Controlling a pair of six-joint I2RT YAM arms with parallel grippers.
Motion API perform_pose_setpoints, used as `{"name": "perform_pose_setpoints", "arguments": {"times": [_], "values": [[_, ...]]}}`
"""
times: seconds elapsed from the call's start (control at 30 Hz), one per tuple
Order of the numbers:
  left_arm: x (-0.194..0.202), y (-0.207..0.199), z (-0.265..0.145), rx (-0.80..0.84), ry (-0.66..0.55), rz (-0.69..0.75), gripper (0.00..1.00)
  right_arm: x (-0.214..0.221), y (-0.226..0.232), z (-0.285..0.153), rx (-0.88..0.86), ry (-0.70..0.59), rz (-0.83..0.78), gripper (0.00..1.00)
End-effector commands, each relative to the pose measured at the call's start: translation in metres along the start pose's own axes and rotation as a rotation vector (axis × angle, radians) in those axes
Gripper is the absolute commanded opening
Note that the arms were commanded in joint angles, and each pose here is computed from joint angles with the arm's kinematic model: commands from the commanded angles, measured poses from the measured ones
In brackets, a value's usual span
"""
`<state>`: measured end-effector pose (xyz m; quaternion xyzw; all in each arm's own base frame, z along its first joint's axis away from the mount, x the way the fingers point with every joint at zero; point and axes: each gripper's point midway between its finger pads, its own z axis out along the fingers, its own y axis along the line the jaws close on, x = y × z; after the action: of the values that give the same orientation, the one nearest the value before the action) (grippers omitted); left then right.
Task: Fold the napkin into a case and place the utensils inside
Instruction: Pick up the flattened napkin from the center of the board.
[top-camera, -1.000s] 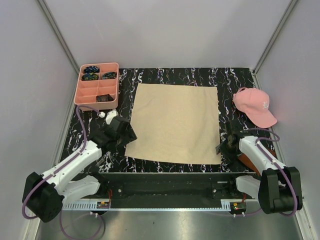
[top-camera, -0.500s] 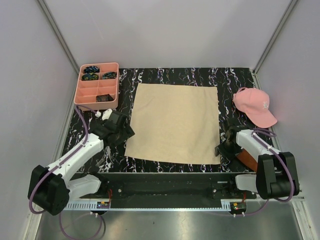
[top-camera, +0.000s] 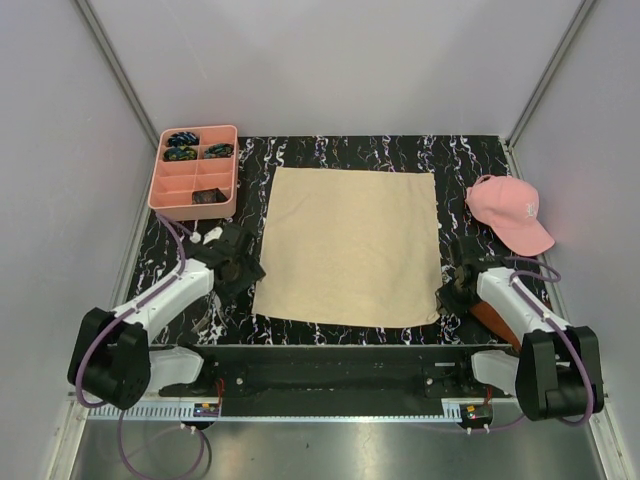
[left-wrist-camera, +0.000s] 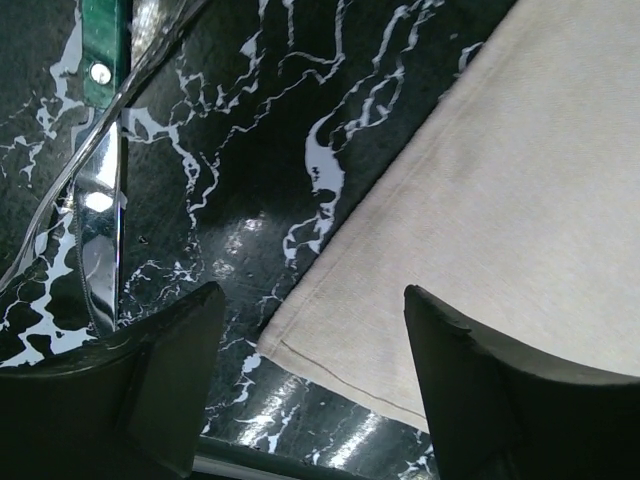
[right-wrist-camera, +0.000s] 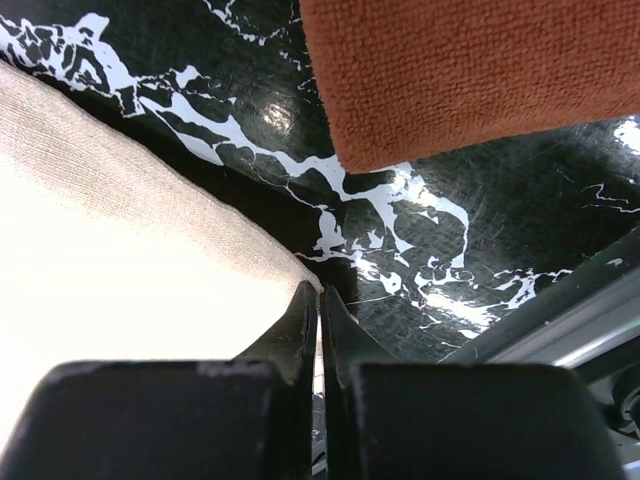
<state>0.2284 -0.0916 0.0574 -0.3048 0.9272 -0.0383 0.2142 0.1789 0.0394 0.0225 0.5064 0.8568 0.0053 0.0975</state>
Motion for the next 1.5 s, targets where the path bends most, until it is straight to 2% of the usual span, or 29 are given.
{"name": "perform_pose_setpoints", "arguments": {"times": [0.0, 0.23, 0.4, 0.63, 0.97, 1.03, 1.33, 1.37, 1.47], "values": [[0.013, 0.008, 0.012, -0.017, 0.038, -0.026, 0.73, -0.003, 0.004, -0.001, -0.043, -0.022, -0.012, 0.00], [0.026, 0.015, 0.020, -0.037, 0.076, -0.016, 0.73, -0.007, 0.017, -0.011, -0.138, -0.046, -0.047, 0.00], [0.040, 0.011, 0.020, -0.055, 0.068, 0.050, 0.72, -0.006, 0.019, -0.011, -0.158, -0.047, -0.033, 0.00], [0.053, 0.022, 0.020, -0.106, 0.066, 0.047, 0.61, -0.005, 0.021, -0.011, -0.164, -0.038, -0.034, 0.00], [0.064, 0.030, 0.026, -0.138, 0.075, 0.020, 0.57, -0.003, 0.019, -0.009, -0.162, -0.030, -0.035, 0.00], [0.064, 0.029, 0.027, -0.134, 0.073, 0.011, 0.49, -0.002, 0.019, -0.009, -0.162, -0.030, -0.033, 0.00], [0.063, 0.012, 0.028, -0.025, 0.065, 0.013, 0.31, -0.005, 0.021, -0.012, -0.171, -0.039, -0.035, 0.00], [0.062, 0.012, 0.028, -0.020, 0.056, 0.013, 0.21, -0.005, 0.022, -0.011, -0.171, -0.040, -0.036, 0.00], [0.054, 0.009, 0.022, 0.006, 0.023, 0.012, 0.04, -0.007, 0.024, -0.013, -0.186, -0.049, -0.055, 0.00]]}}
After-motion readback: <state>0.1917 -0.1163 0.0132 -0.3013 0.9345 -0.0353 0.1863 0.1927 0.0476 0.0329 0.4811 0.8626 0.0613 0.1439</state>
